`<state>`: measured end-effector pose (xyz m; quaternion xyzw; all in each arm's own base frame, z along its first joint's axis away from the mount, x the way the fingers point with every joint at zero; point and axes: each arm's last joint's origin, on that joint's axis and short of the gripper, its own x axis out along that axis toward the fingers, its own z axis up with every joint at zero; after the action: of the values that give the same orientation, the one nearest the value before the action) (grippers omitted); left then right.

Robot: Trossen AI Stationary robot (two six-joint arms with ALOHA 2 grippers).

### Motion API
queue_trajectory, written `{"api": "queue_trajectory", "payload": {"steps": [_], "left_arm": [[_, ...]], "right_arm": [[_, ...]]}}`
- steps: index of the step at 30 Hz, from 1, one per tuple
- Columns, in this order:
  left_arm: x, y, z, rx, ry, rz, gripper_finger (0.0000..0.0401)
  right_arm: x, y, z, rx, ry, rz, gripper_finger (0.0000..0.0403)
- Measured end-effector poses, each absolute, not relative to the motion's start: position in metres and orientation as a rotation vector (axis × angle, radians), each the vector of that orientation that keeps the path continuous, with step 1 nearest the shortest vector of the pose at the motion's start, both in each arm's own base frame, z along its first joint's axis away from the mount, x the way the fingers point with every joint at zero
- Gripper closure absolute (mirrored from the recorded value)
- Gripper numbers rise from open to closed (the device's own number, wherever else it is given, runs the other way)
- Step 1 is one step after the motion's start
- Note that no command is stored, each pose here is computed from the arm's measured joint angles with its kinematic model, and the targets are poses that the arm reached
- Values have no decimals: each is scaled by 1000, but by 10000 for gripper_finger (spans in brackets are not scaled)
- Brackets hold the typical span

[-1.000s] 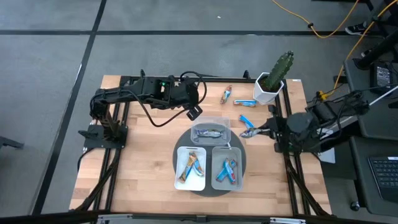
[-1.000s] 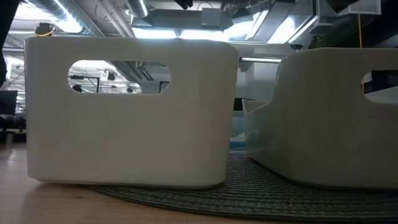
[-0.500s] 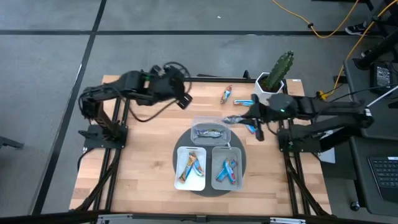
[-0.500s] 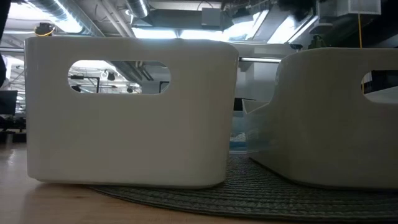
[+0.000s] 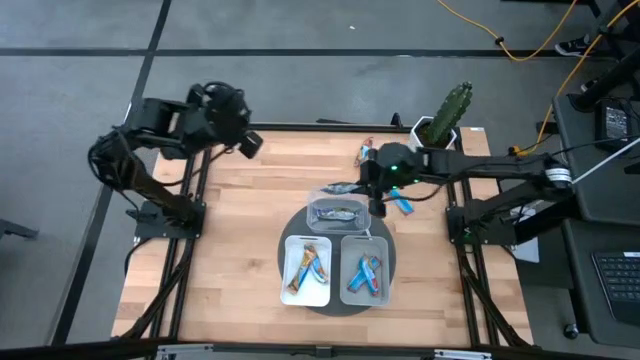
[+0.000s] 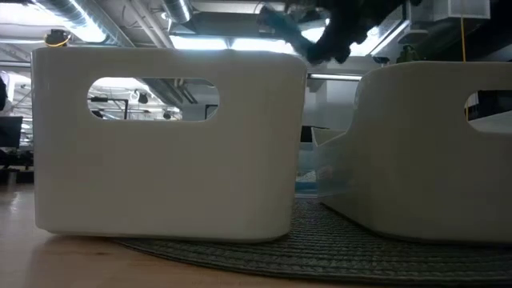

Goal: Pick and place Granola Bars by type
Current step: Put the blue chocolate chip into the transparent bin

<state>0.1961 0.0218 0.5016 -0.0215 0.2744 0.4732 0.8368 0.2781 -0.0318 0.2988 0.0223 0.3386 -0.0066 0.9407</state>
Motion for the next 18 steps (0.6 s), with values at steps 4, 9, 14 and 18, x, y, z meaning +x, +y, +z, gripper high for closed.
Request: {"api": "queue_trajectory", "payload": {"steps": [4, 9, 14, 18], "left_arm": [[178, 22, 501, -48, 568, 1020, 326], [159, 23, 483, -54, 573, 1072, 326], [145, 23, 454, -101, 570, 1105, 326], [136, 23, 429, -136, 561, 1099, 326]], "right_arm": [[293, -34, 277, 44, 787, -39, 370], [302, -36, 252, 49, 911, -68, 364], [307, -37, 242, 74, 945, -93, 375], [307, -38, 239, 104, 967, -142, 367]]}}
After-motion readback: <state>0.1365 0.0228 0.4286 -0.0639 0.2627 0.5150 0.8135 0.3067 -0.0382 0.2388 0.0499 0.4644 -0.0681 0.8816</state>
